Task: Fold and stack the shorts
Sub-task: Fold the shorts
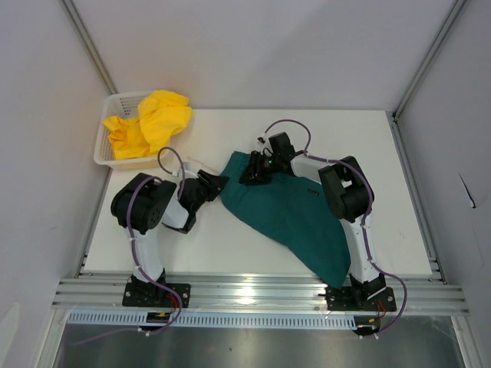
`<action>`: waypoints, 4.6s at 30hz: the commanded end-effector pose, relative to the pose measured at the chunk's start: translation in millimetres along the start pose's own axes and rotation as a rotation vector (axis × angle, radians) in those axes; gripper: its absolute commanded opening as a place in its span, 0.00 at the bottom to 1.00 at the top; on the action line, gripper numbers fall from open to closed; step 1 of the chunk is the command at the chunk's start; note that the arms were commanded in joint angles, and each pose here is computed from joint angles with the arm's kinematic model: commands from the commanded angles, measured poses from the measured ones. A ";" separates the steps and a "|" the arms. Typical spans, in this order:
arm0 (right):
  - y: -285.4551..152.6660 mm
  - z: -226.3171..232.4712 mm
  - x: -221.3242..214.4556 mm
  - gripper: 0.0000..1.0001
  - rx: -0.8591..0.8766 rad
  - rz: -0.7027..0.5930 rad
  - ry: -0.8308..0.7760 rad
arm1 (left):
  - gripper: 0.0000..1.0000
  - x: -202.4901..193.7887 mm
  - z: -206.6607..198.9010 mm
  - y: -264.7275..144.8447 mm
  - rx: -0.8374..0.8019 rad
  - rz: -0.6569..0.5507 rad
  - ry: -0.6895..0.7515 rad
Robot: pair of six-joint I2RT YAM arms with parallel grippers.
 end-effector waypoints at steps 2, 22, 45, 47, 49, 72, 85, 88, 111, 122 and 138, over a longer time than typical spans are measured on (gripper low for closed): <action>9.8 -26.5 -33.1 0.45 -0.136 0.129 0.049 | 0.39 1.4 3.9 -4.3 -0.008 -0.017 0.125; -80.7 29.5 -17.0 0.39 0.028 0.027 -0.003 | 0.00 12.4 -25.2 -38.3 0.042 -0.175 0.374; -106.5 3.2 -119.8 0.00 0.065 0.329 0.243 | 0.00 30.9 -80.3 -73.7 0.007 -0.350 0.595; -97.2 -0.7 -114.7 0.00 0.060 0.364 0.232 | 0.00 31.5 -89.8 -75.7 -0.069 -0.342 0.626; -87.2 -10.4 -113.4 0.00 0.035 0.396 0.247 | 0.00 32.9 -92.8 -76.5 -0.076 -0.341 0.640; -22.8 -37.7 -134.8 0.00 -0.014 0.545 0.444 | 0.00 26.0 -185.8 -97.4 -0.366 -0.241 1.038; 21.5 -5.0 -119.7 0.00 0.076 0.510 0.465 | 0.00 -18.4 -209.8 -106.4 -0.546 -0.089 1.264; 31.2 6.6 -113.6 0.00 0.114 0.495 0.472 | 0.00 -27.5 -211.6 -107.7 -0.538 -0.070 1.309; -74.0 40.2 -39.3 0.52 0.077 0.253 0.385 | 0.00 -15.1 -210.8 -106.0 -0.383 -0.156 1.391; -189.7 -16.6 -56.2 0.50 -0.118 0.018 0.394 | 0.00 -21.1 -212.0 -105.0 -0.424 -0.133 1.374; -210.1 -86.0 -88.6 0.33 -0.401 -0.071 0.456 | 0.00 -50.7 -222.9 -95.4 -0.444 -0.091 1.431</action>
Point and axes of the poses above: each gripper's point midway between its finger pads, its own y axis out along the fingers, its own z axis along the line the jaws close on, x = y × z, the point moved 10 cm from there along -y, back along the fingers, and after that the axes turned 2 degrees about y, right-handed, at the moved point
